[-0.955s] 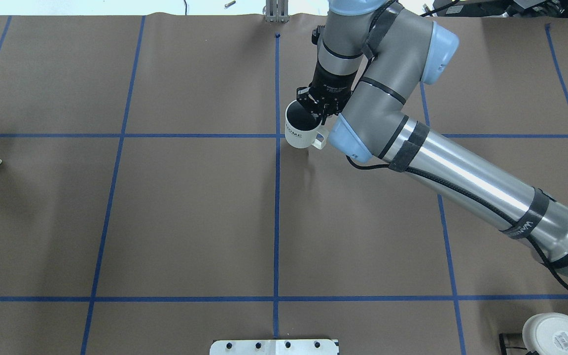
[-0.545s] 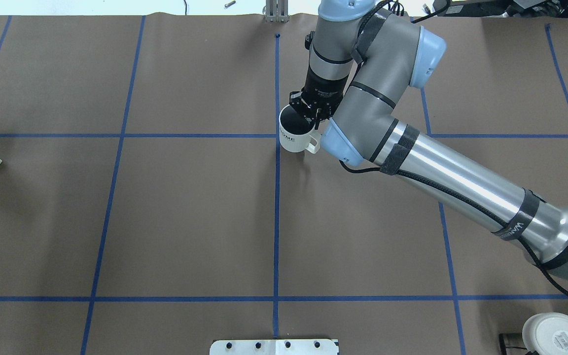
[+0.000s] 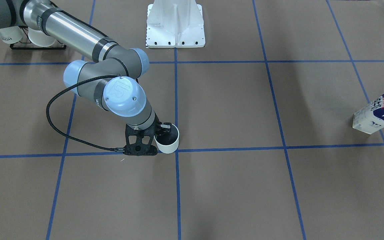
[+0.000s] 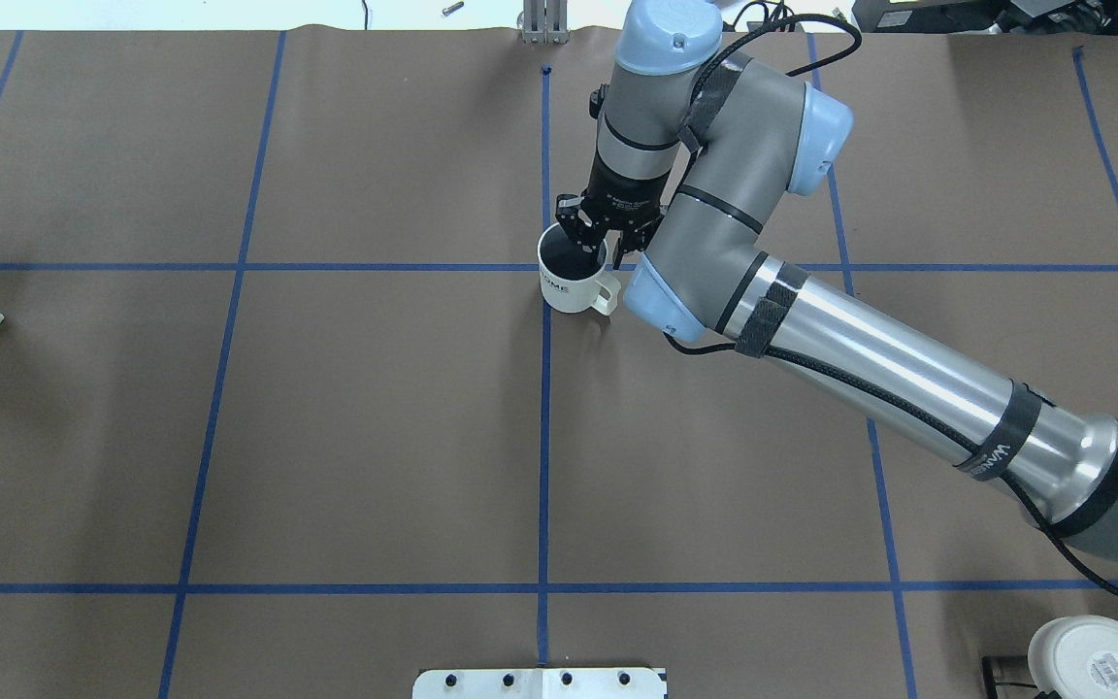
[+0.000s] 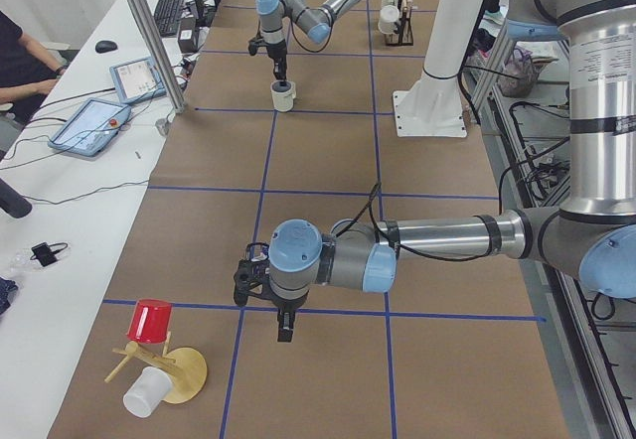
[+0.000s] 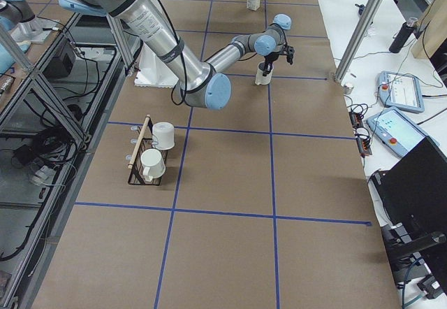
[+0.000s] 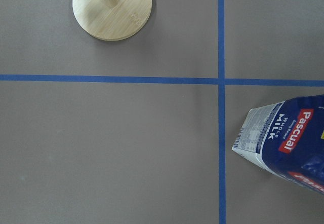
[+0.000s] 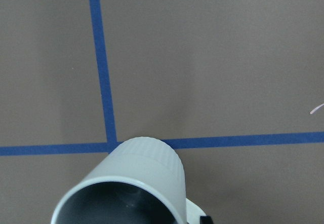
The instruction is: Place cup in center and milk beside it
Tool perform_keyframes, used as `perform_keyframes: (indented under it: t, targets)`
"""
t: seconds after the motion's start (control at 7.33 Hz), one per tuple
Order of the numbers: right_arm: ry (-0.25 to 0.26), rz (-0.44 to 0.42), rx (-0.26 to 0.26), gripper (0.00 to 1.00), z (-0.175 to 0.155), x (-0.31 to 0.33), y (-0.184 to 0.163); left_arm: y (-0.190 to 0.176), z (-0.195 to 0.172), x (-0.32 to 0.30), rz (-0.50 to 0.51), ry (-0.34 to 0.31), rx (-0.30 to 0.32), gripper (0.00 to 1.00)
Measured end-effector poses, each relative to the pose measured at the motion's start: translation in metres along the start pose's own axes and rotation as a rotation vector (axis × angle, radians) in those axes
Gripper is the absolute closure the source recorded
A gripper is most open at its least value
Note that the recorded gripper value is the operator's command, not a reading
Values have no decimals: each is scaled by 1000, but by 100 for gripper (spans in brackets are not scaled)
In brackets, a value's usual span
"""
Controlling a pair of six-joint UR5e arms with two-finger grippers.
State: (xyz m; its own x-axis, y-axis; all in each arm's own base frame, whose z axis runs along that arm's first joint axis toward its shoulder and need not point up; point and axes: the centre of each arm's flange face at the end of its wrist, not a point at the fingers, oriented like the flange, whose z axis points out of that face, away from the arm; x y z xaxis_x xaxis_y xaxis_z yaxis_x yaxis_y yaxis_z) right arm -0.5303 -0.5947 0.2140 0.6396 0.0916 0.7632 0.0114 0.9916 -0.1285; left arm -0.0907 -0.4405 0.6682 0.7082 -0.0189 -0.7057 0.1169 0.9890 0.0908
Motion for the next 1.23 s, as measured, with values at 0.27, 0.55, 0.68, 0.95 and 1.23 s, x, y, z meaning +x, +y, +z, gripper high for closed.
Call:
perform_keyframes:
  t: [0.27, 0.55, 0.68, 0.95, 1.23]
  targets:
    - [-26, 13, 2, 0, -18, 1, -4, 0, 0, 1, 0, 1, 1, 2]
    - [-44, 51, 9, 0, -65, 16, -12, -19, -14, 21, -64, 47, 27, 3]
    - [-40, 70, 17, 0, -87, 31, -10, -31, -18, 45, -76, 85, 29, 3]
    - [-40, 91, 41, 0, -113, 66, -7, -43, -13, 98, 44, 84, 27, 3]
    - [-42, 103, 59, 0, -123, 99, -1, -47, -3, 109, 277, -7, 46, 3]
